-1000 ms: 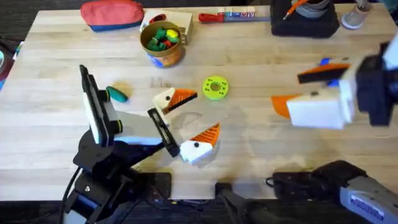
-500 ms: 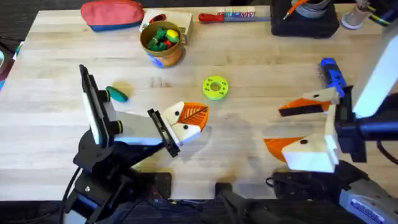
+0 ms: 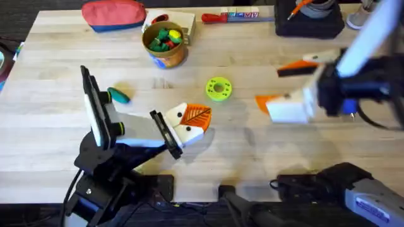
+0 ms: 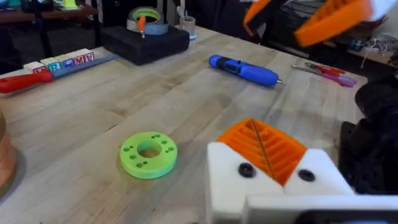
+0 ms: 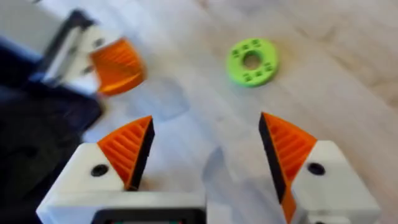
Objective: Pick up the gripper from the table and insert it into the empty holder that is missing its gripper. Then pick up a screw, insert it into the mounting hole, and use the screwdriver to tighten it. Finally, clean up the table by picking up the vegetable and placing it into the bucket.
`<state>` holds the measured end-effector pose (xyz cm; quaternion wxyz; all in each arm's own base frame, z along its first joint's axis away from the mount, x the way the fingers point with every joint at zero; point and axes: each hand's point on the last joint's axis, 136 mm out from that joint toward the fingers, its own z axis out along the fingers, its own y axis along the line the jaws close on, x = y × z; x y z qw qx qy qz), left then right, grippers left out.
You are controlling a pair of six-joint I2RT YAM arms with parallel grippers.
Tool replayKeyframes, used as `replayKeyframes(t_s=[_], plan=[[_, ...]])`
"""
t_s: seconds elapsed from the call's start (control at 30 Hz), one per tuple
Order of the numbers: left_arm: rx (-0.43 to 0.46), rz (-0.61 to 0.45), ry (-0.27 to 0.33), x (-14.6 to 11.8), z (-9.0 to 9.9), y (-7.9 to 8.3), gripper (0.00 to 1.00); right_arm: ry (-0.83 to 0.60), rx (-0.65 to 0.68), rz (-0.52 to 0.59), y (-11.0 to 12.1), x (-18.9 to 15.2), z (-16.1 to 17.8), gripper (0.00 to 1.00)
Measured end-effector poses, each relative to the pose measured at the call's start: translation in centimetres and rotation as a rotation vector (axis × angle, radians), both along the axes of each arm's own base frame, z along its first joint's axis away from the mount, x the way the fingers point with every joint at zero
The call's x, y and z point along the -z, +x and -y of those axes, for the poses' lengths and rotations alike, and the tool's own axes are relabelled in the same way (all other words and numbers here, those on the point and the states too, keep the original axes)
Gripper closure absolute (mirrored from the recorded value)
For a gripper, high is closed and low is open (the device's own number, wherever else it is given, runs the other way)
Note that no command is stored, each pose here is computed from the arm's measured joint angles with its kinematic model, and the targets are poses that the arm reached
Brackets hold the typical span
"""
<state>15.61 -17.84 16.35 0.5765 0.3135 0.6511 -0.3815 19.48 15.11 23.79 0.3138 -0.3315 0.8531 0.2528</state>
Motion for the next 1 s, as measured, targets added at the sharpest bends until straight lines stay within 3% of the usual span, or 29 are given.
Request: replayKeyframes(t_s=[0.1,0.2,0.37,0.53,0.73,0.87,1.0], plan=[[0.0,0.0,0.0,0.0,0.0,0.0,0.995,-0.07,0.109,-0.009,4.7,2.0,0.8,0.01],[0.0,0.0,0.0,0.0,0.0,0.0,0.995,-0.177,0.247,-0.088,8.4,5.8,3.4,0.01],[0.0,0.0,0.0,0.0,0.0,0.0,0.995,-0.275,0.495,-0.232,11.4,10.3,10.8,0.01],[-0.001,0.0,0.0,0.0,0.0,0.0,0.995,-0.281,0.762,-0.305,12.6,11.9,19.5,0.011],[-0.001,0.0,0.0,0.0,0.0,0.0,0.995,-0.319,1.03,-0.351,11.4,12.2,28.8,0.01],[-0.001,0.0,0.0,0.0,0.0,0.0,0.995,-0.367,1.059,-0.293,11.9,10.7,31.9,0.01],[-0.001,0.0,0.0,0.0,0.0,0.0,0.995,-0.424,0.983,-0.252,12.8,10.4,32.7,0.01]])
